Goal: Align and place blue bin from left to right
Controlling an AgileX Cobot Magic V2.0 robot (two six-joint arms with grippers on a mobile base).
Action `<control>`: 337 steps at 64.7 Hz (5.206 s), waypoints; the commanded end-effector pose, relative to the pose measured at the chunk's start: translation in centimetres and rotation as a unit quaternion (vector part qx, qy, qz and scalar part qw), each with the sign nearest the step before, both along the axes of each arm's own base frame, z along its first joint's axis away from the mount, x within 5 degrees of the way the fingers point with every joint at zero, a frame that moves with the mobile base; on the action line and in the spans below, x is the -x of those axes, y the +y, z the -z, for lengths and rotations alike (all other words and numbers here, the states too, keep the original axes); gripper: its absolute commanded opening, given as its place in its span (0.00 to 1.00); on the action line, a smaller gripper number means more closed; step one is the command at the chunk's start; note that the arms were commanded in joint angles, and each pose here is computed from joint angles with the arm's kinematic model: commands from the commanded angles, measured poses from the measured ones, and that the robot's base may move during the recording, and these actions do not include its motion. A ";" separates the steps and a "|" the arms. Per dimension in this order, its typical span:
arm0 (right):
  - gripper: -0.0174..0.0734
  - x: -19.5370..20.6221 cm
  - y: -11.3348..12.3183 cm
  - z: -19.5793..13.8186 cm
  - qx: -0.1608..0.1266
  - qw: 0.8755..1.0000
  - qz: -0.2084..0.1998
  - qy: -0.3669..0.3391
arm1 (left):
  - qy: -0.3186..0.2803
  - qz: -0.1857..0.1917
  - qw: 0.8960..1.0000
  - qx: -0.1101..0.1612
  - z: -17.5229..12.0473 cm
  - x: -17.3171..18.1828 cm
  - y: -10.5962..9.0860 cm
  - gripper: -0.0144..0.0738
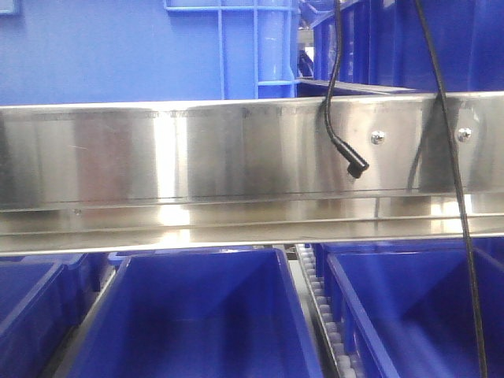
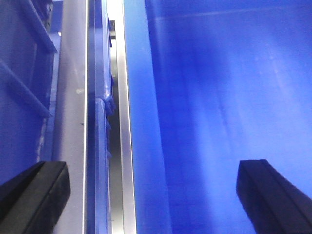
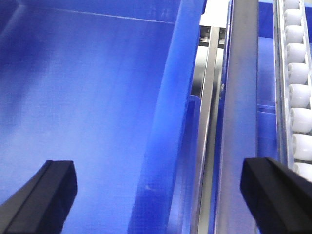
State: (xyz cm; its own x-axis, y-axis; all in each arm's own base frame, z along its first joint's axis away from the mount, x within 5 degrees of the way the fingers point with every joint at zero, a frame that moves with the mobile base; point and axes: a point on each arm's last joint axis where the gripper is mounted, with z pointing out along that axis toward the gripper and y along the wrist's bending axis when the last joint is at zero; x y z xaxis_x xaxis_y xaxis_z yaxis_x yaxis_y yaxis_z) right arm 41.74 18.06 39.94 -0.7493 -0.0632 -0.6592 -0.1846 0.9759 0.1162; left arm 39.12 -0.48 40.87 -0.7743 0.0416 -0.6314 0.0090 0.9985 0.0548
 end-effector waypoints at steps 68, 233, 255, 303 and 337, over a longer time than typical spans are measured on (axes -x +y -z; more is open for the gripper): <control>0.11 -0.5 0.2 0.5 0.011 1.000 -0.001 -0.007 | 0.019 -0.001 1.000 0.009 1.7 -0.9 -0.1 0.16; 0.11 7.0 -4.8 -12.8 0.015 0.979 0.020 -0.200 | -0.214 0.058 0.972 0.077 -11.1 7.1 -5.2 0.14; 0.11 6.8 -4.7 -13.2 0.005 0.974 0.017 -0.228 | -0.214 0.058 0.972 0.077 -11.1 7.1 -5.2 0.14; 0.11 6.8 -4.7 -13.3 0.005 0.973 0.017 -0.229 | -0.214 0.058 0.972 0.077 -11.1 7.1 -5.2 0.14; 0.11 6.8 -4.7 -13.3 0.005 0.973 0.017 -0.229 | -0.224 0.059 0.970 0.079 -11.3 7.0 -5.2 0.14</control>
State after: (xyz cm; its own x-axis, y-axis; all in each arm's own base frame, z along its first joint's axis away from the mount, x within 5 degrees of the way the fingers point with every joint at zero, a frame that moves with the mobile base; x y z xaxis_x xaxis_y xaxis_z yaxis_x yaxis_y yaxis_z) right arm 35.50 13.60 50.72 -0.5403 -0.0418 -0.8405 -0.1424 0.9889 0.0424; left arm 33.00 -5.24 49.90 -0.5466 -0.0002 -0.8374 0.0892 0.9943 -0.0584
